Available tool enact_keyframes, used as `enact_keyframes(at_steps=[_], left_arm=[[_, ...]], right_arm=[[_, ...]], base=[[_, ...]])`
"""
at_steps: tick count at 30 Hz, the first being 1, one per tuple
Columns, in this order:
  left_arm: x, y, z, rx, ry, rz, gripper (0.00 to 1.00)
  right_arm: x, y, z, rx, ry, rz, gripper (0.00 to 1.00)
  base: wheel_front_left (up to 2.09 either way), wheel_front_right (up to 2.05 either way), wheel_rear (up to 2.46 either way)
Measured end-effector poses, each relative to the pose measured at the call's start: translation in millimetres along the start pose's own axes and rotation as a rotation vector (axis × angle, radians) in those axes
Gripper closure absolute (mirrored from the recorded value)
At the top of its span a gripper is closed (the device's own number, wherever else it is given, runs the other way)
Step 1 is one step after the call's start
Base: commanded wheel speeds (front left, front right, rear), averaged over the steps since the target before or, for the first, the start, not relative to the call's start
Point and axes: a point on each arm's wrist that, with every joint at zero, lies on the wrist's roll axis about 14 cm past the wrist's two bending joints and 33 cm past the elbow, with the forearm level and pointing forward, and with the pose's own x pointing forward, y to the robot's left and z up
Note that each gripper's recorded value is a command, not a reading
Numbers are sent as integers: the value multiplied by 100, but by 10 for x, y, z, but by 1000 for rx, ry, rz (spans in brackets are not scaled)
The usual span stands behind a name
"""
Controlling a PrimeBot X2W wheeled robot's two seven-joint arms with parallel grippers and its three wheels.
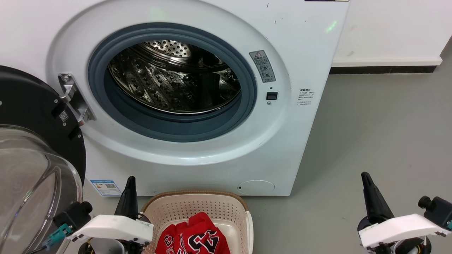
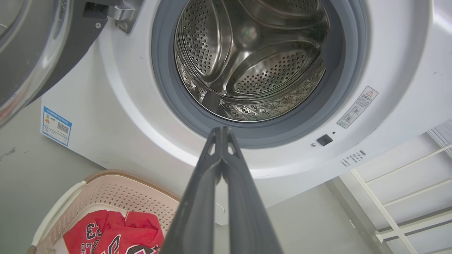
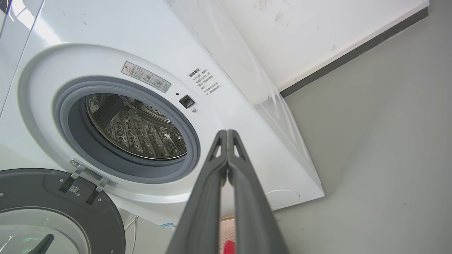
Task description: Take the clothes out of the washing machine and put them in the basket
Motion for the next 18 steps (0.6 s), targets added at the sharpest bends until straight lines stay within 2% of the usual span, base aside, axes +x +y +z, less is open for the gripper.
enact_keyframes(at_steps=[18], left_arm=[[25, 63, 20, -263, 22, 17, 100]], right_arm=[[72, -47, 49, 271, -7, -21, 100]], base=[[0, 0, 0]])
